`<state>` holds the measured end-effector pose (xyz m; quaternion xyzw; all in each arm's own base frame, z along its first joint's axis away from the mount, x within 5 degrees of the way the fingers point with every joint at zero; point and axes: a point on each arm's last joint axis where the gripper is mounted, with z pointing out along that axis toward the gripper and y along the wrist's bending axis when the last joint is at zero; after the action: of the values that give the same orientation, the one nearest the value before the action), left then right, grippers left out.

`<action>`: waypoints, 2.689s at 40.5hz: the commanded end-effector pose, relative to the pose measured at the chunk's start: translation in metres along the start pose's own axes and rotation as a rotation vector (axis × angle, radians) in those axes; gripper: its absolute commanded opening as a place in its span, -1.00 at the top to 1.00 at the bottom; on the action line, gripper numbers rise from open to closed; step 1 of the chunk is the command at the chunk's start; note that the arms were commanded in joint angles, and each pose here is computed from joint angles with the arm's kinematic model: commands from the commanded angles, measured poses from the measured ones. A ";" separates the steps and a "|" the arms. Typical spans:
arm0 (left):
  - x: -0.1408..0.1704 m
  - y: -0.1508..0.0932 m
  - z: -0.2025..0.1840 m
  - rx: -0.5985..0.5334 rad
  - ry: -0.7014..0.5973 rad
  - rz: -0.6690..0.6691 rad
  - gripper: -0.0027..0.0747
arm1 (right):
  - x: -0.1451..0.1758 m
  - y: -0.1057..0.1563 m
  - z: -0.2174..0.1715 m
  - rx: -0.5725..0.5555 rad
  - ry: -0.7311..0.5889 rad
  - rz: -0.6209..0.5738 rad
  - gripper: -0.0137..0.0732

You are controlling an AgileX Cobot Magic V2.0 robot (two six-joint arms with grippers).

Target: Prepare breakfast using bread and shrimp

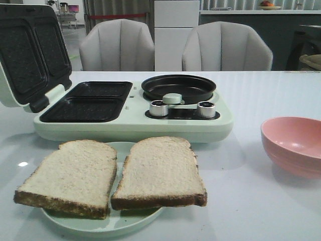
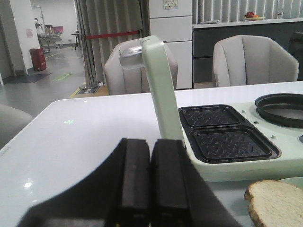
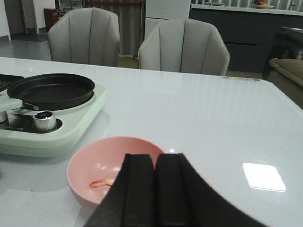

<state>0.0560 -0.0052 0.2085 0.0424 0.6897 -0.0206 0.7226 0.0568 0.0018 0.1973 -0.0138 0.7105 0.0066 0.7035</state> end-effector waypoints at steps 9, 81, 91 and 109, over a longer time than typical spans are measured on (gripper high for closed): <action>0.001 0.001 -0.001 -0.012 -0.077 -0.007 0.67 | -0.015 -0.001 -0.003 0.008 -0.128 -0.004 0.61; -0.129 -0.001 0.031 0.056 0.172 -0.071 0.67 | -0.152 0.001 0.043 -0.031 0.204 0.028 0.61; -0.112 -0.002 0.052 0.060 0.312 -0.078 0.67 | -0.134 0.002 0.064 -0.037 0.381 0.030 0.60; -0.095 -0.004 0.073 0.098 0.461 0.026 -0.51 | -0.125 0.002 0.077 -0.040 0.458 0.041 -0.53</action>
<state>0.1163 -0.0164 0.2943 0.0702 0.8553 -0.0427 0.5115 0.1303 0.0077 0.3039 -0.0179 0.8771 0.0299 0.4791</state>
